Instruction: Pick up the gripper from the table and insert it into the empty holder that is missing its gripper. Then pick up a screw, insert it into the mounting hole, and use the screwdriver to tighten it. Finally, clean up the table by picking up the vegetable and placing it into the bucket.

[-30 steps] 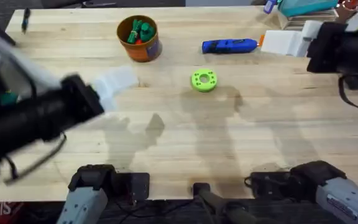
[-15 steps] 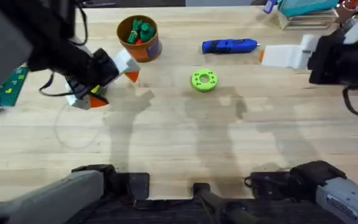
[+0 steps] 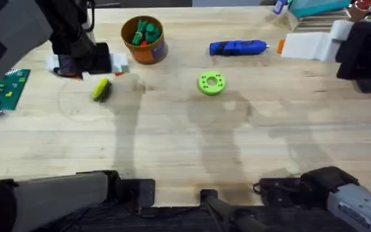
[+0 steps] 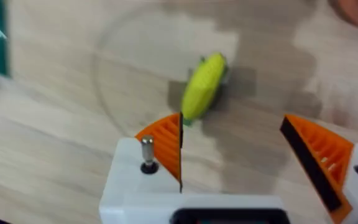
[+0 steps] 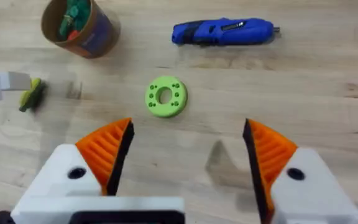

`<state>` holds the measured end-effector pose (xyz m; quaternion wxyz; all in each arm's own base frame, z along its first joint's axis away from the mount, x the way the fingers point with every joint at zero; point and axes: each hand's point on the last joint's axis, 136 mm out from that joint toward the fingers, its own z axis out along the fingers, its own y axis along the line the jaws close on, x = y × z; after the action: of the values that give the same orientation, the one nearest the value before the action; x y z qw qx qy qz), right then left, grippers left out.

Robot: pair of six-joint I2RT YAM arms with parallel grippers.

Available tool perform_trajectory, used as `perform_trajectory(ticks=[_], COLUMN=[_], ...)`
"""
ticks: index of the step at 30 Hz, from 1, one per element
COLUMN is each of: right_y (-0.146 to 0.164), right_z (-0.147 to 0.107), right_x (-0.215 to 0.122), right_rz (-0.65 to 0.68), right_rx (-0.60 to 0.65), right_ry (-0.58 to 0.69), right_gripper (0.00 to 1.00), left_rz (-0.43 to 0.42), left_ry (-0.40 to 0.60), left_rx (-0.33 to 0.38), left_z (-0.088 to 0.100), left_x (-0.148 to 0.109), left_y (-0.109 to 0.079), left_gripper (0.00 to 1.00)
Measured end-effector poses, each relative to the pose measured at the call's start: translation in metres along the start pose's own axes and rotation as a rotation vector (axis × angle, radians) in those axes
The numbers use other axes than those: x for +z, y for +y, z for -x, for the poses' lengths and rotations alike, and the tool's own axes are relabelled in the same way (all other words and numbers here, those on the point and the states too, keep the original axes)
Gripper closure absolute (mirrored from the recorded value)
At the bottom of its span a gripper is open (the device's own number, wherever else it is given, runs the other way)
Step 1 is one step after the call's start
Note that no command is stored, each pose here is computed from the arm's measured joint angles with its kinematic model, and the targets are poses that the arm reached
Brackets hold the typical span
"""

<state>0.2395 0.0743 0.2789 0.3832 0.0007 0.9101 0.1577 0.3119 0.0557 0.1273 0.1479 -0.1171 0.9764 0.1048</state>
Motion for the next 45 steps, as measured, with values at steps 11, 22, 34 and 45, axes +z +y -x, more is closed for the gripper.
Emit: perform_trajectory(ticks=[11, 22, 34, 45], right_y=[0.0, 0.001, 0.002, 0.002], right_z=[0.0, 0.004, 0.006, 0.006], right_x=[0.0, 0.0, 0.0, 0.0], right_rz=[0.0, 0.005, 0.006, 0.007], right_rx=[0.0, -0.002, -0.003, -0.003], right_ry=[-0.001, -0.017, -0.023, -0.024], right_gripper=[0.008, 0.008, 0.008, 0.008], left_rz=[-0.087, -0.239, -0.261, -0.282], left_ry=[-0.077, 0.054, 0.174, 0.162], left_rx=[0.259, 0.341, 0.358, 0.335], left_z=[0.021, 0.003, -0.01, -0.004], left_x=[0.008, 0.052, 0.101, 0.097], left_y=[0.031, 0.017, 0.011, 0.007], left_gripper=[0.016, 0.015, 0.346, 0.965])
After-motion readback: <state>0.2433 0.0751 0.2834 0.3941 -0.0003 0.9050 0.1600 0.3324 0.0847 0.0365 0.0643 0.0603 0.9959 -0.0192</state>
